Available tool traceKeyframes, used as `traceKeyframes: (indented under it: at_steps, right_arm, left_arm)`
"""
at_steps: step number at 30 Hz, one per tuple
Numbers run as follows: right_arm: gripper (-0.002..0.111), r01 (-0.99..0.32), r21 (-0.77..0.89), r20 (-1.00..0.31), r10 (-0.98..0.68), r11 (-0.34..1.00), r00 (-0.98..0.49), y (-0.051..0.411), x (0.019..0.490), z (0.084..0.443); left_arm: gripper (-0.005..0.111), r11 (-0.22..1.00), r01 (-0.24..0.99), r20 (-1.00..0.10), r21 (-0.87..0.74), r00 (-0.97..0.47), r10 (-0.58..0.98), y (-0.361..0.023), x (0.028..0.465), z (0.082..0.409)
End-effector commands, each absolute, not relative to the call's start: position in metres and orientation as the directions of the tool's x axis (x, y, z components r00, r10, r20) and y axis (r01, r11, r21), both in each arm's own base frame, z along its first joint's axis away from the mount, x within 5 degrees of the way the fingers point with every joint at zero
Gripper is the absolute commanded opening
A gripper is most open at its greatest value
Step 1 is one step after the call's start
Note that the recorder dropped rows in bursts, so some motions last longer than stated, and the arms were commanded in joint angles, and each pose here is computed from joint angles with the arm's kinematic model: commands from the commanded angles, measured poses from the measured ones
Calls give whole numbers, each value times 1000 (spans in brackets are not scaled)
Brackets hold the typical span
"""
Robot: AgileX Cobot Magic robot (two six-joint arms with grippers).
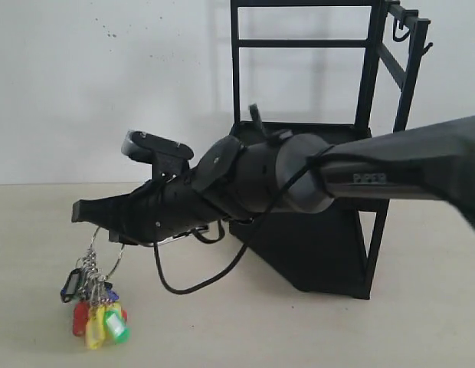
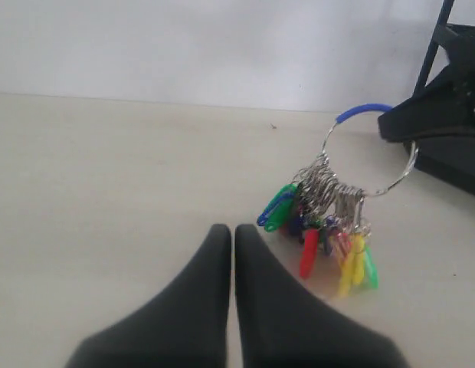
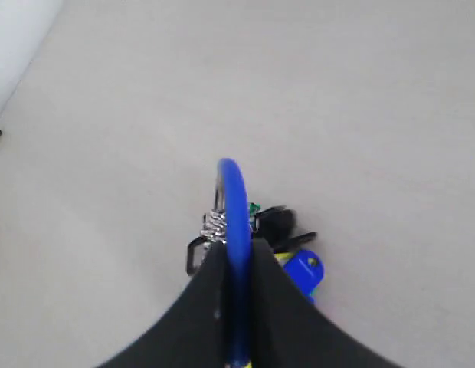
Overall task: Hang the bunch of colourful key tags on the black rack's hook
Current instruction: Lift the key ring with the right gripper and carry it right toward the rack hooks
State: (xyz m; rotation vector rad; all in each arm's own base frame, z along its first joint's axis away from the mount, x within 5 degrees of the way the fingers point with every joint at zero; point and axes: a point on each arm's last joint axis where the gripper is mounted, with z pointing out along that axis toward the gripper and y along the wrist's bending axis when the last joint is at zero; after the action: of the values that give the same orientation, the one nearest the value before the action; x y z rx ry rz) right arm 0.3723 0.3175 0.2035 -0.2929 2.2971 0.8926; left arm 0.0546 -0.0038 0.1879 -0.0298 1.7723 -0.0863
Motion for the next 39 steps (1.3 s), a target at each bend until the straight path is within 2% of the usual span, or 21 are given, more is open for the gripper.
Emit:
traceKeyframes:
  at_steps: [1, 3, 6, 9, 12, 13, 15, 16, 18, 19, 22, 23, 25, 26, 28, 29, 31, 32, 35, 38, 39]
  right_arm:
    - [0, -509, 438, -719, -51, 741, -693, 301, 357, 240]
    - [0, -547, 372, -760, -92, 750, -643, 293, 351, 254]
    - [0, -539, 394, -751, -78, 745, -656, 287, 338, 270]
    - [0, -708, 194, -807, -300, 679, -509, 288, 323, 284]
    - [0, -547, 358, -765, -99, 757, -637, 275, 329, 295]
    - [0, -563, 346, -764, -122, 751, -633, 276, 327, 295]
    - [0, -709, 194, -790, -321, 678, -523, 282, 315, 297]
    - [0, -725, 160, -789, -354, 670, -502, 280, 314, 299]
    - [0, -601, 298, -759, -197, 741, -620, 273, 319, 300]
    - [0, -588, 313, -750, -186, 745, -635, 273, 318, 300]
    - [0, -773, 97, -763, -451, 627, -462, 283, 303, 297]
    - [0, -754, 101, -764, -434, 649, -477, 281, 304, 299]
    - [0, -621, 237, -756, -260, 747, -601, 276, 311, 302]
    - [0, -634, 229, -758, -274, 738, -593, 279, 309, 302]
    - [0, -774, 65, -763, -469, 630, -446, 289, 296, 299]
    - [0, -778, 38, -763, -484, 627, -428, 288, 295, 300]
    - [0, -636, 182, -770, -293, 750, -566, 278, 307, 305]
    - [0, -611, 211, -766, -260, 763, -588, 277, 309, 305]
    - [0, -745, 40, -761, -463, 666, -454, 280, 299, 305]
    - [0, -627, 172, -751, -310, 760, -582, 270, 308, 307]
    - [0, -675, 136, -747, -372, 725, -551, 272, 304, 306]
  left_arm:
    - [4, 997, 28, -979, -66, -195, -60, -4, 55, 188]
    - [4, 997, 28, -979, -66, -195, -60, -4, 55, 188]
    - [4, 997, 28, -979, -66, -195, -60, -4, 55, 188]
    - [4, 997, 28, -979, -66, -195, -60, -4, 55, 188]
    - [4, 997, 28, -979, -66, -195, -60, -4, 55, 188]
    - [4, 997, 28, -979, -66, -195, -60, -4, 55, 188]
    - [4, 997, 28, -979, -66, -195, -60, -4, 55, 188]
    - [4, 997, 28, -979, -66, -195, -60, -4, 55, 188]
    - [4, 997, 28, -979, -66, -195, -60, -4, 55, 188]
    - [4, 997, 28, -979, -66, -195, -60, -4, 55, 188]
    - [4, 997, 28, -979, -66, -195, -60, -4, 55, 188]
    - [4, 997, 28, -979, -66, -195, -60, -4, 55, 188]
    - [4, 997, 28, -979, -66, -195, -60, -4, 55, 188]
    - [4, 997, 28, -979, -66, -195, -60, -4, 55, 188]
    - [4, 997, 28, -979, -66, -195, -60, -4, 55, 188]
    - [4, 997, 28, -979, -66, -195, -60, -4, 55, 188]
    - [4, 997, 28, -979, -66, -195, -60, -4, 55, 188]
    - [4, 997, 28, -979, -66, -195, -60, -4, 55, 188]
    - [4, 997, 28, -979, -66, -195, -60, -4, 55, 188]
    - [4, 997, 28, -979, -66, -195, -60, -4, 55, 188]
    - [4, 997, 28, -979, -66, -195, -60, -4, 55, 188]
